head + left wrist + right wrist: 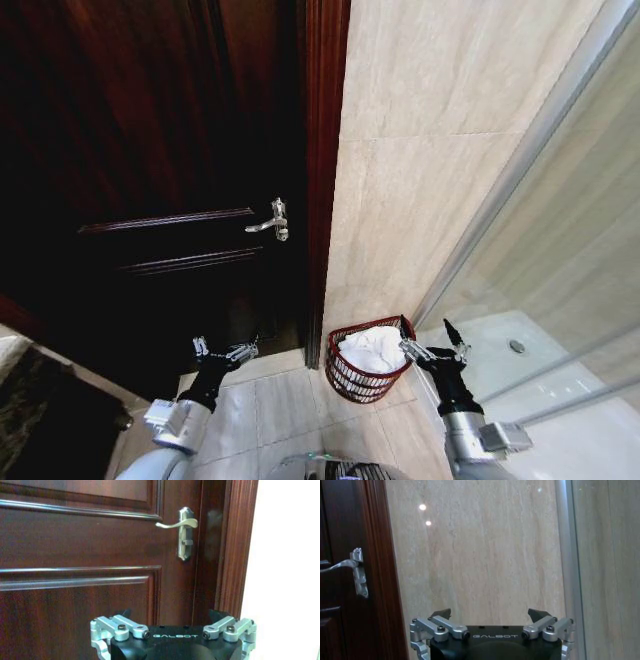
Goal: Discard the used towel into the hamper.
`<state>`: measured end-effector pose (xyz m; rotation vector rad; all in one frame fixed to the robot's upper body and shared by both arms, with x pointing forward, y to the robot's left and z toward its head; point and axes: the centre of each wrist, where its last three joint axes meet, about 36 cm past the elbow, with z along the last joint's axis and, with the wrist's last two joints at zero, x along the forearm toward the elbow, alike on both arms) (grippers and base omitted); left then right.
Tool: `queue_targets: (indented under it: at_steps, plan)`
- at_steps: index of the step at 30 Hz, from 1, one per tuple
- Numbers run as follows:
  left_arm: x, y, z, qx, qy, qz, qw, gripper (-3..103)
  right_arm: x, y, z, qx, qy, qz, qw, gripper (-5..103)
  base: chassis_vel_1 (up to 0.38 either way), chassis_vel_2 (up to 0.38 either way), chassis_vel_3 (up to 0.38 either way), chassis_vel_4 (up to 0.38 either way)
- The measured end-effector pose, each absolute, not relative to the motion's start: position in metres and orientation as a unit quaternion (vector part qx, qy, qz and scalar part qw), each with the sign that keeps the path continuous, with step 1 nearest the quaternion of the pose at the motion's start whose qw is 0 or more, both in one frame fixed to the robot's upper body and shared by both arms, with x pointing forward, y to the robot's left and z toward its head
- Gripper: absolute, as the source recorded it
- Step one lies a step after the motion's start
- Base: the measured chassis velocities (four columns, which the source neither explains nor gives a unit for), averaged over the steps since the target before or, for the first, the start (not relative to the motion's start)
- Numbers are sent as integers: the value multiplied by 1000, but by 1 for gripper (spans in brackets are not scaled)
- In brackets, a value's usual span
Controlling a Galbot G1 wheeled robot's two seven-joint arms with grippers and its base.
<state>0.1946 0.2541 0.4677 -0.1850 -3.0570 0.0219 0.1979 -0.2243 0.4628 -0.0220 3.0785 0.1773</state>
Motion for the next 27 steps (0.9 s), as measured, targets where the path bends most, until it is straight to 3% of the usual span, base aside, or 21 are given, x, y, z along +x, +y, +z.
queue_targets:
  at_steps: [27]
  plan:
    - [195, 254, 468, -60, -997, 7, 39, 100, 198, -225, 462, -8, 998, 57, 28, 100, 0, 0, 0, 0]
